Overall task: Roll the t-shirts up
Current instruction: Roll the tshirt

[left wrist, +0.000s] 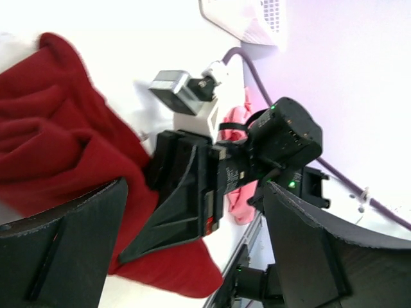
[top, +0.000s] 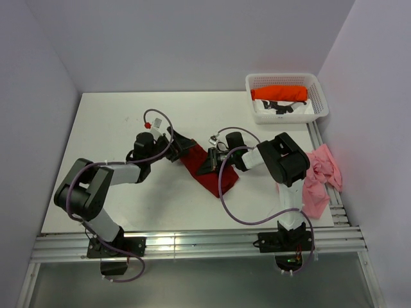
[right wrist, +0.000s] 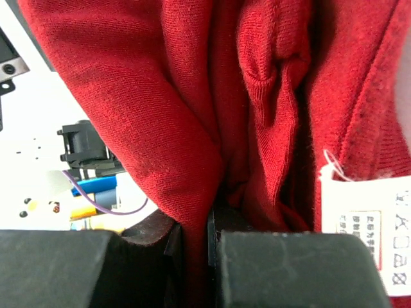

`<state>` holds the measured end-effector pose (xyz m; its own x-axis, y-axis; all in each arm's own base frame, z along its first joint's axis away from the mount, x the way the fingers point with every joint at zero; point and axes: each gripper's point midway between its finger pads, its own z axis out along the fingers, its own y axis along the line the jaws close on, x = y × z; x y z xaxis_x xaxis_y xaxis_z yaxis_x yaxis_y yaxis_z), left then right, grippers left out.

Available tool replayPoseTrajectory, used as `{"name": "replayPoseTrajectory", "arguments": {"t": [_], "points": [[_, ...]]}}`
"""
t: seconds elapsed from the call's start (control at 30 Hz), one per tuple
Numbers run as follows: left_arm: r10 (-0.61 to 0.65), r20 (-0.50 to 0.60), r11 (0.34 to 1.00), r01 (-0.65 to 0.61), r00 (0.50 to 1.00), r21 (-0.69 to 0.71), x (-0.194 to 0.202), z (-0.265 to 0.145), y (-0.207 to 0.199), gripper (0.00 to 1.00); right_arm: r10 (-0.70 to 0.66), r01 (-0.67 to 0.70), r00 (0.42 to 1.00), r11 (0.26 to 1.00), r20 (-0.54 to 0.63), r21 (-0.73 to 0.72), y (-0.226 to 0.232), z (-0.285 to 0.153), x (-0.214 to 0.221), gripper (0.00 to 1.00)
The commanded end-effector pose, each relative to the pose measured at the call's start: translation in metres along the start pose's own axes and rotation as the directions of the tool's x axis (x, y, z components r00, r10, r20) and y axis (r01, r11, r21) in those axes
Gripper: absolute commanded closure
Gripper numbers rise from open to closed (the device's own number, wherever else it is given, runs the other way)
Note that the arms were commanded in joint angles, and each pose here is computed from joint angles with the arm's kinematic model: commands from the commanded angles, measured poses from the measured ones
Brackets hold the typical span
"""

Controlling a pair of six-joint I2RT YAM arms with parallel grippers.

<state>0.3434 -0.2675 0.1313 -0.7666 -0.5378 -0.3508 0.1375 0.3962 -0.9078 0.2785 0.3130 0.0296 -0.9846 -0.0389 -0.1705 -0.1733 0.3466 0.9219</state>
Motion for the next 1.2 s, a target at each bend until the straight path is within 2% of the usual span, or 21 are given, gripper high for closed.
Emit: {"name": "replayPoseTrajectory", "arguments": {"t": [0.0, 0.13, 0.27, 0.5, 0.6, 0.83, 0.87, 0.93, 0.97, 1.0, 1.07, 1.17], "points": [[0.014, 0.005, 0.992, -0.015, 1.000, 0.128, -0.010, 0.011, -0.037, 0.09, 0.012, -0.012, 1.000, 0.999, 0.012, 0.052, -0.018, 0.003, -0.003, 1.00], [0.029, 0.012, 0.993, -0.030, 1.000, 0.115, -0.010, 0.022, -0.042, 0.08, 0.014, -0.015, 1.000, 0.998, 0.012, 0.057, -0.019, 0.003, -0.004, 1.00], [0.021, 0.018, 0.995, -0.023, 1.000, 0.095, -0.009, 0.028, -0.028, 0.08, 0.016, -0.017, 1.000, 0.998, 0.012, 0.055, -0.019, 0.003, -0.004, 1.00], [0.074, 0.043, 0.997, -0.073, 0.996, -0.020, -0.006, 0.056, 0.035, 0.08, 0.031, -0.032, 0.999, 0.998, 0.011, 0.057, -0.022, 0.003, -0.002, 1.00], [0.115, 0.067, 0.993, -0.115, 0.991, -0.018, -0.011, 0.065, 0.044, 0.08, 0.039, -0.039, 0.999, 0.998, 0.014, 0.050, -0.022, 0.002, -0.002, 1.00], [0.248, 0.110, 0.969, -0.246, 0.962, -0.037, -0.040, 0.069, 0.019, 0.08, 0.042, -0.043, 0.999, 0.998, 0.018, 0.049, -0.023, 0.000, -0.001, 1.00], [0.276, 0.137, 0.961, -0.275, 0.951, -0.029, -0.050, 0.062, 0.000, 0.08, 0.044, -0.045, 0.999, 0.998, 0.020, 0.049, -0.023, 0.000, -0.001, 1.00], [0.323, 0.142, 0.944, -0.308, 0.936, -0.118, -0.062, 0.053, 0.001, 0.07, 0.044, -0.045, 0.999, 0.998, 0.023, 0.046, -0.023, -0.001, -0.002, 1.00], [0.349, 0.169, 0.935, -0.332, 0.922, -0.122, -0.071, 0.044, -0.016, 0.06, 0.047, -0.048, 0.999, 0.998, 0.021, 0.043, -0.022, -0.001, -0.001, 1.00], [0.354, 0.156, 0.928, -0.326, 0.922, -0.179, -0.073, 0.038, -0.010, 0.05, 0.050, -0.051, 0.998, 0.998, 0.024, 0.043, -0.022, -0.001, -0.001, 1.00], [0.382, 0.182, 0.918, -0.350, 0.906, -0.184, -0.081, 0.022, -0.026, 0.01, 0.045, -0.046, 0.999, 0.998, 0.028, 0.040, -0.021, -0.002, -0.002, 1.00], [0.377, 0.182, 0.919, -0.342, 0.908, -0.195, -0.074, 0.003, -0.026, 0.00, 0.037, -0.038, 0.999, 0.998, 0.032, 0.040, -0.020, -0.002, -0.002, 1.00]]}}
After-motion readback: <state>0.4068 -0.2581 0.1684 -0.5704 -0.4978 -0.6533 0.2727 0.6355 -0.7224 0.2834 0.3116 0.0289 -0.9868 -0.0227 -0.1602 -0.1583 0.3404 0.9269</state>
